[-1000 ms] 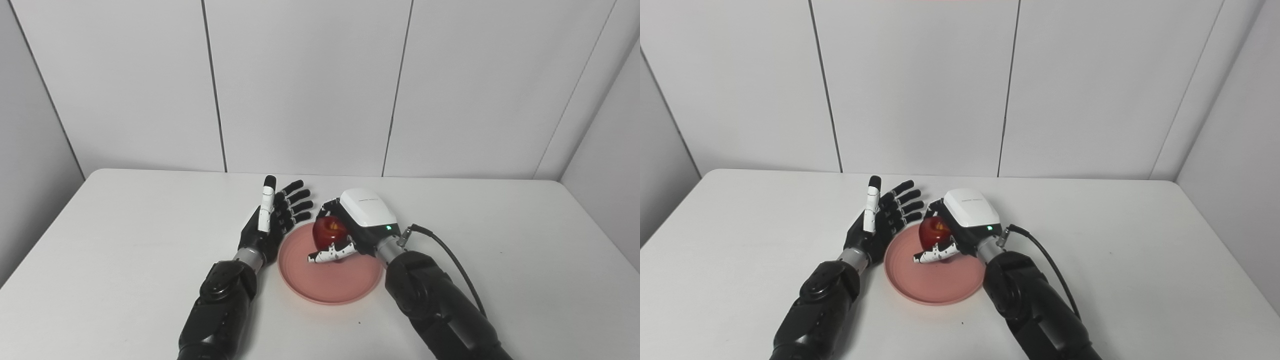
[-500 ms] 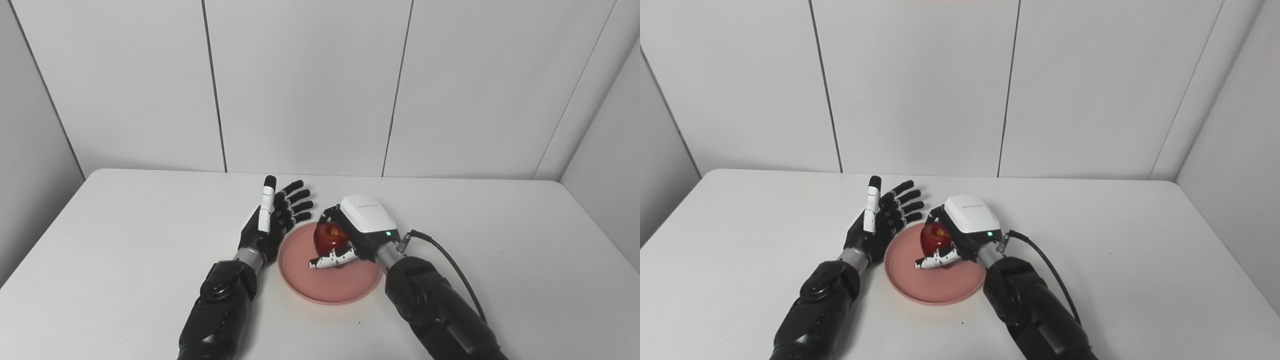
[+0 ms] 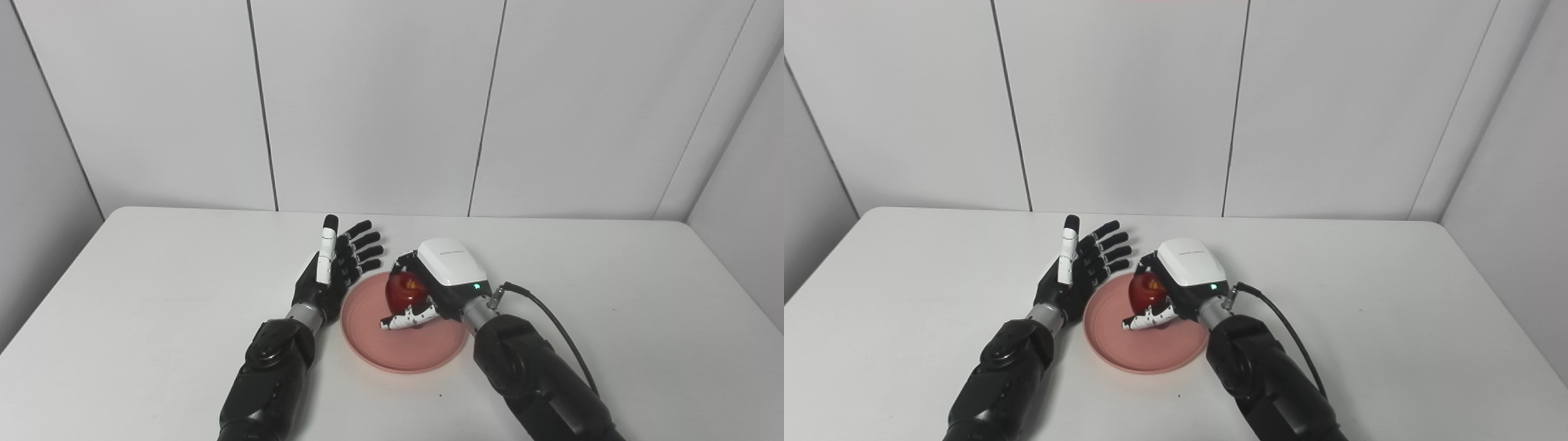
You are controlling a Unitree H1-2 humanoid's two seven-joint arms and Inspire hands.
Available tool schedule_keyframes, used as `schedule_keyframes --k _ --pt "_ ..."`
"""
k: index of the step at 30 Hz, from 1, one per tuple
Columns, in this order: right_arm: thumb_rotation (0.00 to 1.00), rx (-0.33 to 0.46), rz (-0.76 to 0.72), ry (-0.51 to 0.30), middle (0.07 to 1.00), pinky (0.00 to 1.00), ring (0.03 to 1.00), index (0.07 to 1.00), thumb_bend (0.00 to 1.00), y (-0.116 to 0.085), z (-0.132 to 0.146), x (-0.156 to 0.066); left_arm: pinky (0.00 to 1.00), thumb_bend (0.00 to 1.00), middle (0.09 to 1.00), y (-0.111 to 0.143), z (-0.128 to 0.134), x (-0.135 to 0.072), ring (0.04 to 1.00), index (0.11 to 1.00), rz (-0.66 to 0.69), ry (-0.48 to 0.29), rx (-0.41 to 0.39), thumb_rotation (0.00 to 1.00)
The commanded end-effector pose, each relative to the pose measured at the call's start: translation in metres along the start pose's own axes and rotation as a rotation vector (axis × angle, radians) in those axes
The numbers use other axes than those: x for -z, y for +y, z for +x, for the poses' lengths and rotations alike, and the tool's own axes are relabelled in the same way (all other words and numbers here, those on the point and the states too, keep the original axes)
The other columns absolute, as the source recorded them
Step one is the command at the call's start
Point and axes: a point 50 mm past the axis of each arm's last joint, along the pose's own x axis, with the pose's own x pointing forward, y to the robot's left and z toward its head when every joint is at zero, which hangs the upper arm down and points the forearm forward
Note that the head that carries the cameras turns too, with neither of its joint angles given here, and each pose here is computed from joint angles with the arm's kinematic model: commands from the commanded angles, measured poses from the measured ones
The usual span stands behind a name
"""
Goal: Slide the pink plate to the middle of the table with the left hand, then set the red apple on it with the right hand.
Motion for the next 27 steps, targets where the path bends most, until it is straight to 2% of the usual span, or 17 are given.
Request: schedule_keyframes --k 1,2,7,10,13,22,27 --pt "0.62 0.050 -0.039 -0.036 0.389 0.20 0.280 0.632 0.67 -0.023 0.008 -0.006 0.78 0.91 0.821 0.004 -0.003 0.011 0.802 0.805 -0.007 0.052 -0.021 1.00" --pt "0.69 0.046 -0.048 -0.033 0.415 0.21 0.302 0.651 0.72 -0.023 0.008 -0.006 0.78 0.90 0.821 0.004 -0.003 0.011 0.807 0.802 -0.011 0.052 -0.021 1.00" --pt "0.79 0.024 -0.065 -0.017 0.431 0.22 0.322 0.684 0.80 -0.026 0.007 -0.006 0.81 0.88 0.824 0.003 -0.003 0.012 0.825 0.799 -0.016 0.052 -0.017 1.00" --pt "0.87 0.007 -0.052 -0.007 0.462 0.23 0.334 0.732 0.91 -0.028 0.006 -0.005 0.81 0.89 0.823 0.003 -0.003 0.012 0.816 0.804 -0.011 0.052 -0.013 1.00" --pt "0.91 -0.002 -0.042 -0.004 0.488 0.24 0.353 0.743 0.97 -0.030 0.006 -0.004 0.81 0.88 0.827 0.003 -0.003 0.011 0.815 0.810 -0.007 0.054 -0.011 1.00" --pt "0.98 0.012 -0.022 -0.007 0.628 0.34 0.483 0.758 1.00 -0.035 0.008 -0.003 0.81 0.90 0.827 0.005 -0.002 0.009 0.827 0.808 -0.015 0.060 -0.019 1.00" --pt "1.00 0.029 -0.040 -0.018 0.661 0.35 0.506 0.766 1.00 -0.039 0.009 -0.003 0.84 0.92 0.845 0.005 0.000 0.008 0.863 0.821 -0.009 0.062 -0.022 1.00"
